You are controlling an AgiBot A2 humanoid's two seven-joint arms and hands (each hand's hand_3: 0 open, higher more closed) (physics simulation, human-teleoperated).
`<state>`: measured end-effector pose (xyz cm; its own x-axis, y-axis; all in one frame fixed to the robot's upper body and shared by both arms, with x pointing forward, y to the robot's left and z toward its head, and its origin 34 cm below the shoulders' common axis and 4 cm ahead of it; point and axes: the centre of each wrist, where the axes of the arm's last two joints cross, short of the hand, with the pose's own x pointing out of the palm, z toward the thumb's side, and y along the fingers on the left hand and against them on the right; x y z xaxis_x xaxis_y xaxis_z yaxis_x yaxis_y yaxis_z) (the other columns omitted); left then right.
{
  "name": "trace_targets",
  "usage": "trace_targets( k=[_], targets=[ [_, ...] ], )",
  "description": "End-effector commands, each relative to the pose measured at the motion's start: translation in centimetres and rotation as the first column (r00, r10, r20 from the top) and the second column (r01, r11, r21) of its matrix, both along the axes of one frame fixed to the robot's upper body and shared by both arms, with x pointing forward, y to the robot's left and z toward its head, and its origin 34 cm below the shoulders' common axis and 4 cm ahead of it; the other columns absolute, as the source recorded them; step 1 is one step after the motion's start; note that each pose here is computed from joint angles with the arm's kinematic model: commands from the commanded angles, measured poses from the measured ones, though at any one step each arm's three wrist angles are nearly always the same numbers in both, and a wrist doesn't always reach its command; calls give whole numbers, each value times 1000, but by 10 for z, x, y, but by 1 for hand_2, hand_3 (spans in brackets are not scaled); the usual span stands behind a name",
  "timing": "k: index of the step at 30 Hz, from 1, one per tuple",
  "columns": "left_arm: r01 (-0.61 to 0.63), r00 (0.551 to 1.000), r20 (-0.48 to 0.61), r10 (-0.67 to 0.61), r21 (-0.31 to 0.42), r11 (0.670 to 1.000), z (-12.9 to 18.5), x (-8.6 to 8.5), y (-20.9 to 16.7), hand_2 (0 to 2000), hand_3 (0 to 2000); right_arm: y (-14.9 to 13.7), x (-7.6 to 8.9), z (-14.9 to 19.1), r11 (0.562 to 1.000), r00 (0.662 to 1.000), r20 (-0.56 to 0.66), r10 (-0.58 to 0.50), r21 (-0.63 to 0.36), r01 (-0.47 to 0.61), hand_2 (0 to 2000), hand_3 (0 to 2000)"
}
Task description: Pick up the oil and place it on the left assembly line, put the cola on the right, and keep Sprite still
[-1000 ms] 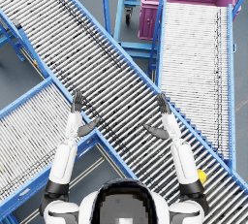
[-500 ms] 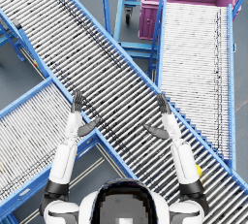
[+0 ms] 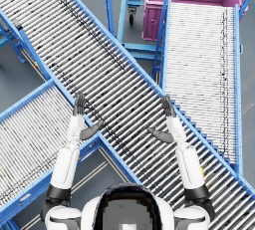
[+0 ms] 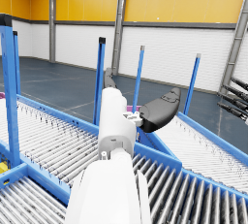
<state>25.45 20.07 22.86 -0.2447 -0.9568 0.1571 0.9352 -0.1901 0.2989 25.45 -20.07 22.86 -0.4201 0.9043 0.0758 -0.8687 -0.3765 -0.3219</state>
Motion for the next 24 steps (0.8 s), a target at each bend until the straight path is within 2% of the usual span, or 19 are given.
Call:
trace_targets(
  k=[1, 3, 4, 6, 9, 14, 17, 18, 20, 24],
  targets=[
    [0, 1000, 0, 0, 0, 1000, 0, 0, 0, 0, 0, 0, 0, 0, 1000, 1000, 0, 0, 0, 0, 0, 0],
    [13, 1000, -16, -13, 2, 1000, -4, 3, -5, 0, 0, 7, 5, -3, 1000, 1000, -15, 18, 1, -18, 0, 0],
    [18, 999, 39, -18, -11, 1000, 3, 6, -2, 0, 0, 10, 3, -1, 1000, 1000, 13, 2, 25, -2, 0, 0],
    [38, 988, 151, -33, -30, 999, 20, 2, 0, 0, 0, 9, 0, 18, 996, 993, 109, -43, 87, 34, 0, 0],
    [41, 967, 254, -25, -56, 998, 39, -1, 4, 0, 0, 7, -3, 37, 988, 978, 192, -83, 144, 56, 0, 0],
    [17, 929, 369, 20, -95, 995, 66, -5, 14, 0, 0, -3, -4, 55, 975, 954, 262, -146, 203, 93, 0, 0],
    [-9, 915, 399, 56, -117, 993, 74, -4, 22, 0, 0, -9, -5, 67, 966, 937, 301, -178, 233, 109, 0, 0],
    [-49, 911, 405, 82, -91, 995, 74, -4, 25, 0, 0, -12, -5, 68, 963, 934, 303, -191, 240, 119, 0, 0],
    [-119, 894, 430, 123, -37, 992, 76, -4, 28, 0, 0, -15, -4, 70, 964, 910, 336, -242, 192, 185, 0, 0],
    [-268, 849, 485, 211, 50, 962, 84, -5, 37, 0, 0, -20, -4, 76, 947, 856, 406, -320, 105, 304, 0, 0]
  ],
)
